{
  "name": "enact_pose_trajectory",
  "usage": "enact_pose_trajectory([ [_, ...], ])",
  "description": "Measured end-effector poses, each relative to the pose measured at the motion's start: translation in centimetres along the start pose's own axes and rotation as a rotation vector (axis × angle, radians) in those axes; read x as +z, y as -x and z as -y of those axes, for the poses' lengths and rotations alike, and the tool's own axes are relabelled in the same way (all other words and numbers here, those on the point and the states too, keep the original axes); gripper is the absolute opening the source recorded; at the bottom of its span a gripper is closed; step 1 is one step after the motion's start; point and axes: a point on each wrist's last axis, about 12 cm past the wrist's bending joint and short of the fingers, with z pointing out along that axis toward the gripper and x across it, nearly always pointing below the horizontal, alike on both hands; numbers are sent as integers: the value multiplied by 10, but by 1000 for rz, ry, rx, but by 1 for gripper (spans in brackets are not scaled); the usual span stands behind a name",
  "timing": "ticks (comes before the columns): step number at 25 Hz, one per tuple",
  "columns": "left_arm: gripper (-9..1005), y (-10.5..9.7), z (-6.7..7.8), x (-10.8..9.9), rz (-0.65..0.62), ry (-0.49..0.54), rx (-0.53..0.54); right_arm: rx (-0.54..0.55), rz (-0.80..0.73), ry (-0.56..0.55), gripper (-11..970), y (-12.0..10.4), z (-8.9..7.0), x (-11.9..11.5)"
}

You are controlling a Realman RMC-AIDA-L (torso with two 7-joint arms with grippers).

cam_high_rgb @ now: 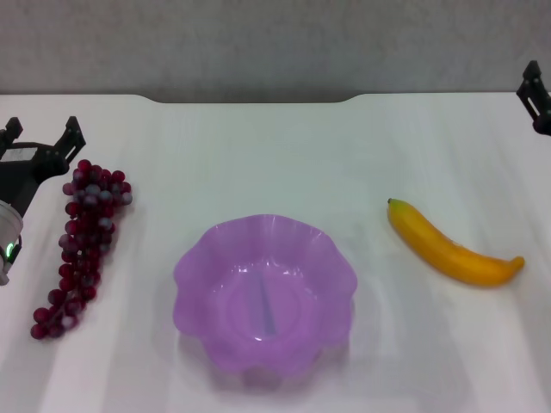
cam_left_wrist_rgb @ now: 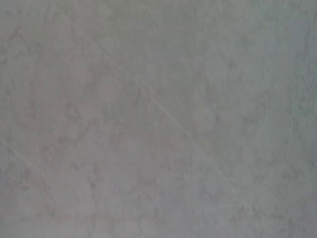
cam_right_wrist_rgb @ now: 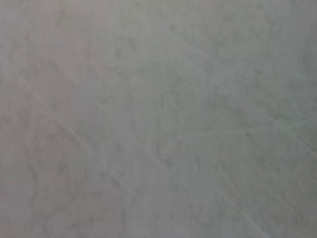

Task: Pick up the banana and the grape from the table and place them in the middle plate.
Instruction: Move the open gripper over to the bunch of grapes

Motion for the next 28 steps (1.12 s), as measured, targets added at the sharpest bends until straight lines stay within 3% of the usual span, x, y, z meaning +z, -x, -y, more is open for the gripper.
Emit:
enact_pose_trajectory([
  [10,894,-1,2,0,-1,-10,13,71,12,-2,883,2,2,3],
  [17,894,1,4,1,1,-17,21,13,-31,13,886,-2,4,8],
  [28,893,0,4,1,-5,-19,25,32,-66,37,882,-3,-5,13],
])
